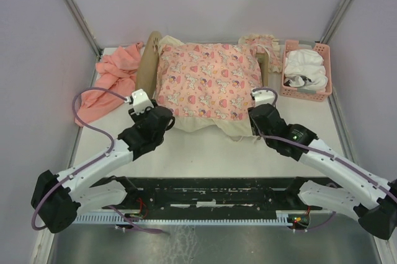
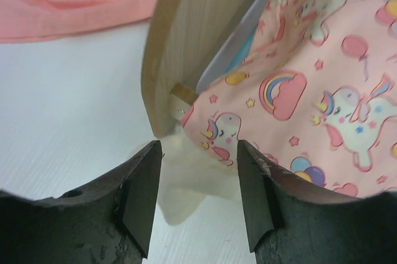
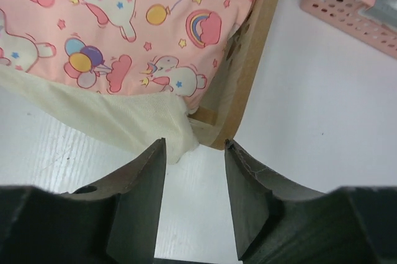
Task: Set up the pet bed
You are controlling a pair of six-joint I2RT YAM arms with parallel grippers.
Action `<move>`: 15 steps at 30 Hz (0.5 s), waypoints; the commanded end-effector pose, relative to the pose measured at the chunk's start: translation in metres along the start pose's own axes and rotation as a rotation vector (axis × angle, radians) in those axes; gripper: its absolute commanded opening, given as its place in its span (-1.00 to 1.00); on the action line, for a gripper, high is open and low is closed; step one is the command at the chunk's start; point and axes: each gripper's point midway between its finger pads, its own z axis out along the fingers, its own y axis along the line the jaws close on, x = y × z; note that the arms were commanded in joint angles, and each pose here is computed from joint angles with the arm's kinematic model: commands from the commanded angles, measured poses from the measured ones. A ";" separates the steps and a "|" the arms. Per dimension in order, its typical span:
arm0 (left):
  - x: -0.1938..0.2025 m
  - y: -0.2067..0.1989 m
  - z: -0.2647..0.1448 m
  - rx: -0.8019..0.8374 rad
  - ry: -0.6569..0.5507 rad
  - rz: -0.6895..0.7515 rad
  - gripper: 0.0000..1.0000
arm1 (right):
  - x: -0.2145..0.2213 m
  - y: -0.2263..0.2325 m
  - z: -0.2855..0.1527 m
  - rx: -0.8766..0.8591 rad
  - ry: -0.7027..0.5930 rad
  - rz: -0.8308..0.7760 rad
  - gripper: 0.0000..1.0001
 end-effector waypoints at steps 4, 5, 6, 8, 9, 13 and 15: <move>-0.066 0.002 -0.024 0.038 -0.119 -0.153 0.20 | -0.051 -0.026 -0.023 0.069 -0.141 -0.021 0.34; -0.070 -0.006 -0.026 0.084 -0.127 -0.156 0.20 | -0.055 -0.031 -0.021 0.106 -0.146 -0.029 0.38; -0.071 -0.011 -0.027 0.122 -0.128 -0.141 0.21 | -0.059 -0.035 -0.019 0.130 -0.147 -0.035 0.42; -0.071 -0.020 -0.029 0.174 -0.129 -0.121 0.21 | -0.068 -0.040 -0.009 0.154 -0.140 -0.021 0.45; -0.072 -0.024 -0.030 0.200 -0.129 -0.109 0.22 | -0.072 -0.041 -0.005 0.150 -0.137 -0.005 0.46; -0.073 -0.042 -0.030 0.272 -0.121 -0.068 0.26 | -0.087 -0.044 0.021 0.117 -0.120 0.075 0.43; -0.076 -0.048 -0.028 0.286 -0.101 -0.044 0.29 | -0.084 -0.049 0.037 0.125 -0.076 0.100 0.40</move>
